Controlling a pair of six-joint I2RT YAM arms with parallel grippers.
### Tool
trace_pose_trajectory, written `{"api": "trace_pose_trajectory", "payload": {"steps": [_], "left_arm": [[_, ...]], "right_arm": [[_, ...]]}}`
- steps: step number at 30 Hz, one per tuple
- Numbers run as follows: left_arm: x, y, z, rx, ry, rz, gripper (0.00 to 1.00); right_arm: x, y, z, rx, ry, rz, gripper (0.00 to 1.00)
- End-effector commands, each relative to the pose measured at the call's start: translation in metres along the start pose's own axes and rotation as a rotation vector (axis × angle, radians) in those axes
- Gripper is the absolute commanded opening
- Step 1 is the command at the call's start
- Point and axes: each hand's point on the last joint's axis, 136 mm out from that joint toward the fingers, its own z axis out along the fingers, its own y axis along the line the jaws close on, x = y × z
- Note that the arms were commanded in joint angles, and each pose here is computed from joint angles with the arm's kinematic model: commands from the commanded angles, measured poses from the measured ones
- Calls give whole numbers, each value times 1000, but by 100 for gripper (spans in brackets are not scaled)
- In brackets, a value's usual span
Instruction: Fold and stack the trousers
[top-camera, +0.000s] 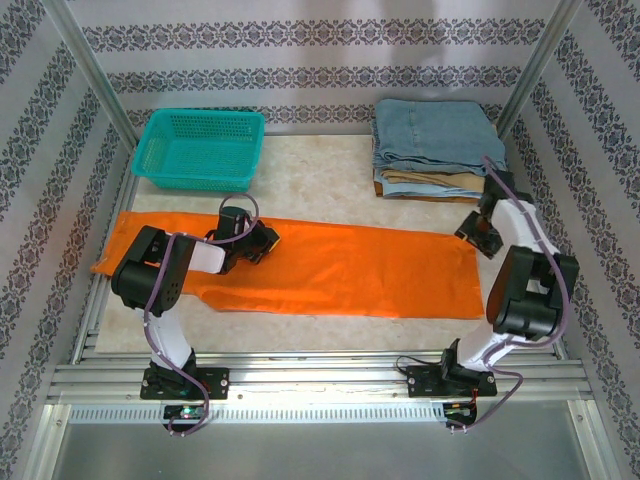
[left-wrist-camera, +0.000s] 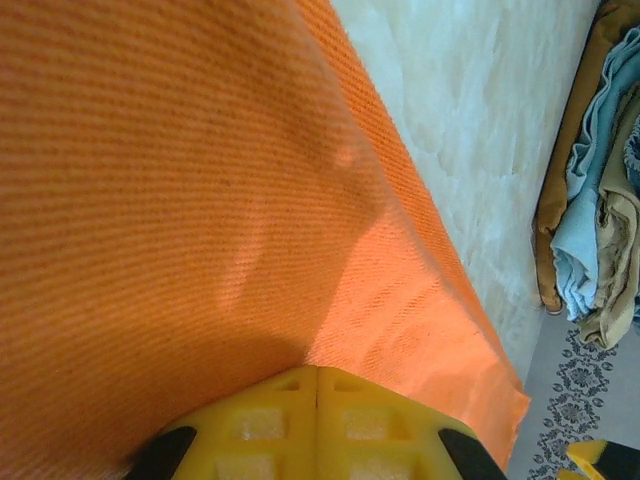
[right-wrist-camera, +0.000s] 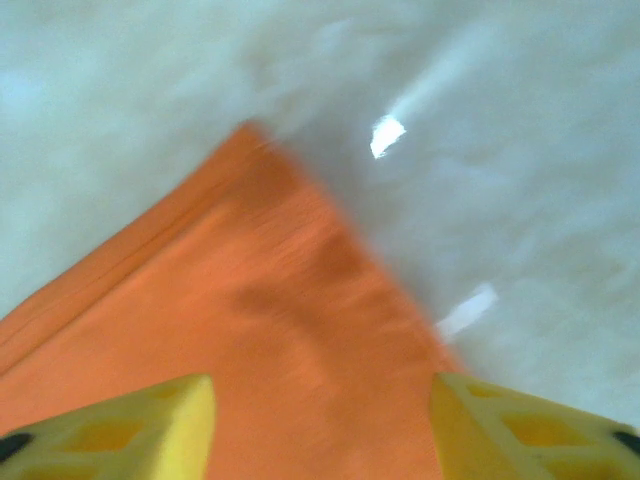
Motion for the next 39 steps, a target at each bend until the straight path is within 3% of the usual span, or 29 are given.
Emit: {"api": "trace_pose_trajectory", "payload": {"steps": [1,3,6,10,14,20,24,32,35,39], "left_arm": [[6,6,-9,-49,31,11,0],[11,-1,-16,-58,43,47,0],[21,-4,-27,-86,48,96,0],[42,15,-34,-144,71,112,0],[55,52,-33,-212,83,74,0],[32,88,-38,-302,24,3,0],[-8,92,-48,-311,-43,-36,0],[-57,83,-54,-377,-135,-17,0],[-67,70,-50,-355,-139,-14,0],[-71,58,-49,-315,-138,-15,0]], "right_arm": [[53,54,-3,-130,87,-121,46],[90,89,-3,-186,131,-231,26],[146,128,0,-220,202,-380,5],[211,168,8,-293,315,-513,0],[245,184,23,-298,387,-593,0],[233,192,37,-303,441,-618,5],[221,201,42,-314,471,-625,7],[204,231,16,-506,507,-594,13],[167,206,9,-466,456,-538,17],[102,142,31,-320,376,-388,18]]}}
